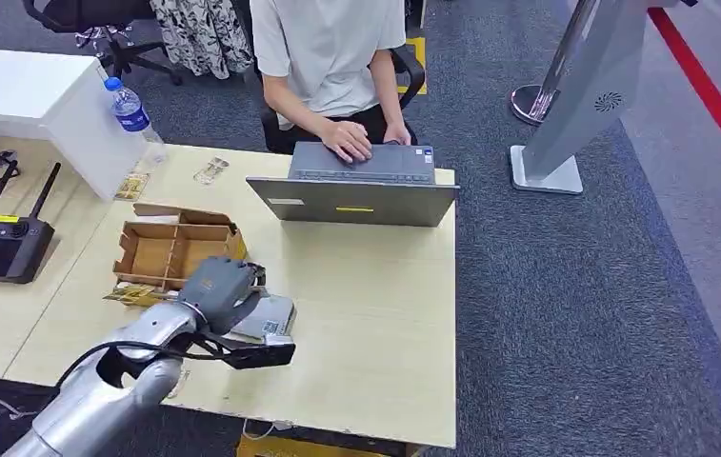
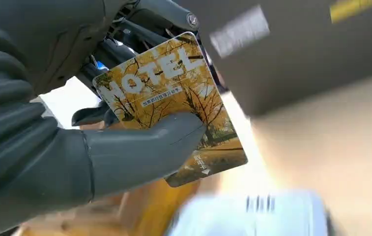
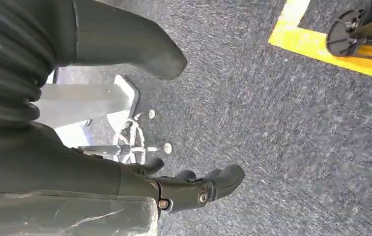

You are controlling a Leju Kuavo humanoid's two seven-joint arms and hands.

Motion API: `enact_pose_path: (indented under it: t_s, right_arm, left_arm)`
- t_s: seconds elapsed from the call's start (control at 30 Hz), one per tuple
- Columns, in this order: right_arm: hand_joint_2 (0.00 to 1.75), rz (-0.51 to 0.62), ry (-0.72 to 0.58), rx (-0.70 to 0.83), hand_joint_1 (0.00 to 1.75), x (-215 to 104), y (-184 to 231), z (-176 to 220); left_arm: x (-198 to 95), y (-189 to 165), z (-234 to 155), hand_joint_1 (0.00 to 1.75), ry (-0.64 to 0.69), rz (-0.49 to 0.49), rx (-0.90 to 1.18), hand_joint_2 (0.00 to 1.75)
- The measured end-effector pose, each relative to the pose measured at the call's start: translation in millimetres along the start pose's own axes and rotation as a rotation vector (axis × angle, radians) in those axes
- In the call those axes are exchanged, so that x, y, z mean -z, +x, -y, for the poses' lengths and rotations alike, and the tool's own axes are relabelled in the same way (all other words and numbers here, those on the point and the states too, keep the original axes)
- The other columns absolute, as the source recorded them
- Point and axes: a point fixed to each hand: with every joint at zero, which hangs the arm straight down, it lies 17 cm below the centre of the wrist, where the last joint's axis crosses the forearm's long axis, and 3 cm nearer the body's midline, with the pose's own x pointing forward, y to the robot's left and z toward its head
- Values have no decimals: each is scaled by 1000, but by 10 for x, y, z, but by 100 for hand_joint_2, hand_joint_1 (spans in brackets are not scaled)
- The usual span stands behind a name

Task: Pass the card to the sensor for recognition and then transmit it.

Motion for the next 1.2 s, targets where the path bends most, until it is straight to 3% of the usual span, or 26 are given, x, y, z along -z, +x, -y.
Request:
enact_pose_path:
  t_s: [0.2, 0.33, 0.47, 0.57, 0.67, 0.83, 1.2]
  right_arm:
    - [175, 41, -15, 6, 0, 5, 98, 43]
    - [175, 4, -4, -10, 0, 2, 17, 12]
    - [175, -19, 10, -45, 0, -5, -43, -24]
    - [175, -38, 23, -73, 0, -11, -84, -49]
    - [175, -39, 29, -84, 0, -14, -87, -61]
    - [175, -39, 33, -94, 0, -16, -84, -71]
    - [175, -52, 47, -97, 0, -24, -114, -102]
  left_arm:
    - [118, -133, -949, 175, 139, -19, 19, 175]
    - [81, -194, -1604, 175, 337, -53, 14, 175]
    - [-12, -425, -2243, 175, 544, -163, 56, 175]
    - [15, -826, -2608, 175, 587, -275, 111, 175]
    - [90, -1162, -2690, 175, 567, -354, 119, 175]
    - [207, -1373, -2620, 175, 507, -406, 126, 175]
    - [391, -1250, -2571, 175, 487, -349, 65, 175]
